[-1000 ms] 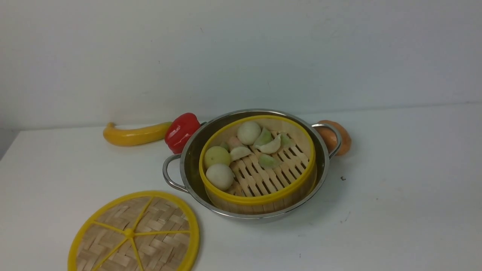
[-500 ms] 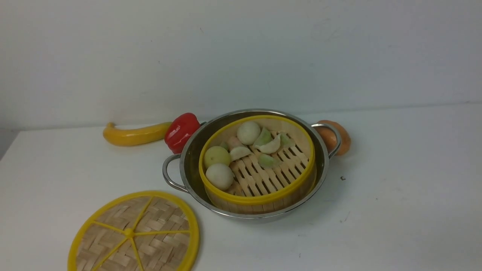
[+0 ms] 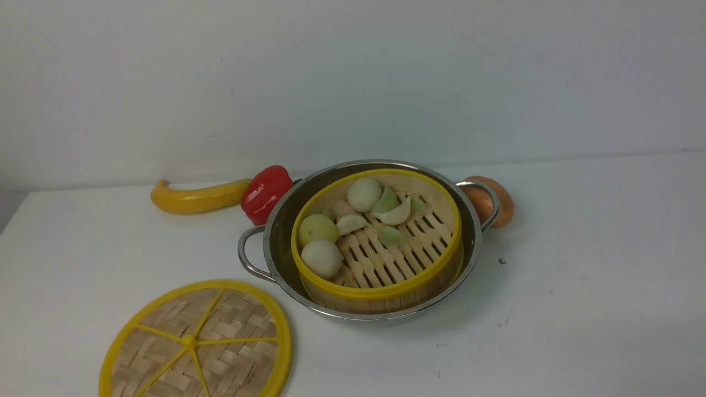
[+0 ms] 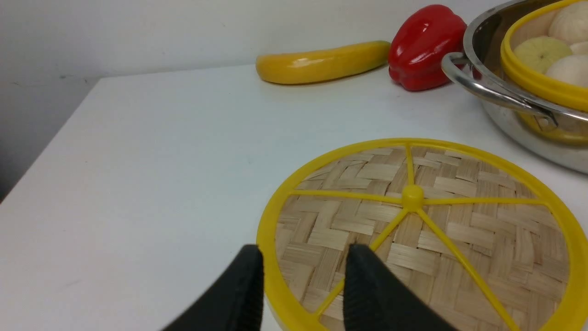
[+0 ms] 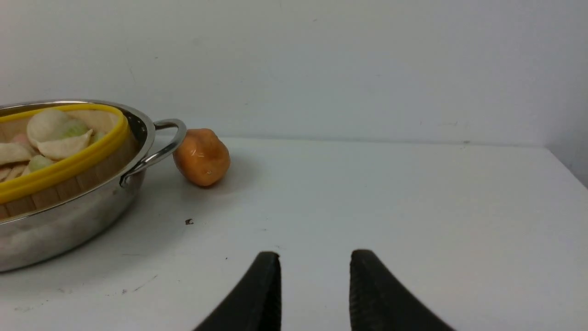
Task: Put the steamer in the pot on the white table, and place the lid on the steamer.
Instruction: 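Grasp the bamboo steamer lid lying on the table by its centre knob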
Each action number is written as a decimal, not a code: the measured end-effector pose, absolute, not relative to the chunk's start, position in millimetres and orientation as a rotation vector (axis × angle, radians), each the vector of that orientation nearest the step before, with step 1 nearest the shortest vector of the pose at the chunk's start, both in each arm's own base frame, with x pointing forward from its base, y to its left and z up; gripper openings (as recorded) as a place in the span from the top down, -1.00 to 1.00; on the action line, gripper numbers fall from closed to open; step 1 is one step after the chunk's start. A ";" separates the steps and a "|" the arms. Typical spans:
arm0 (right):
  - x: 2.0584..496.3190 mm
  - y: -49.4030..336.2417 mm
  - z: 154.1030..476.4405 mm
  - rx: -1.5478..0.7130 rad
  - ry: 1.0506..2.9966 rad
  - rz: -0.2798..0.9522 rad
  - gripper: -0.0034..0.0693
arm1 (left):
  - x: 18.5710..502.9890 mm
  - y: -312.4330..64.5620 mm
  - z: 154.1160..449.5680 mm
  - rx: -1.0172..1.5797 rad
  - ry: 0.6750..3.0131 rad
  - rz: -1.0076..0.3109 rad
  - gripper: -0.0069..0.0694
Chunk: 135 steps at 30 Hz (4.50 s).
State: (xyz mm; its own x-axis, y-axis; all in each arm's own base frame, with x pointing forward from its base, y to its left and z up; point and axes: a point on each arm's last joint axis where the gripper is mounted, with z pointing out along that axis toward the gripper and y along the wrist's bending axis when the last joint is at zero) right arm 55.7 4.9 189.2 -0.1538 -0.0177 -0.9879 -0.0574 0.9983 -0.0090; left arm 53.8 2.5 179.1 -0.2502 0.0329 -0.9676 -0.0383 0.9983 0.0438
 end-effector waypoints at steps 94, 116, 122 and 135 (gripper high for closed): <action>55.7 4.9 189.2 -0.055 1.726 0.036 0.23 | 291.0 -12.2 211.5 0.547 2.801 -0.289 -0.47; 55.7 4.9 189.2 -0.054 1.726 0.037 0.23 | 308.2 -20.5 172.9 0.644 2.842 -0.184 -0.46; 55.7 4.9 189.2 -0.054 1.726 0.037 0.23 | 310.0 -20.3 168.3 0.640 2.848 -0.181 -0.41; 55.7 4.9 189.2 -0.054 1.726 0.037 0.23 | 311.9 -21.6 166.9 0.627 2.837 -0.184 0.51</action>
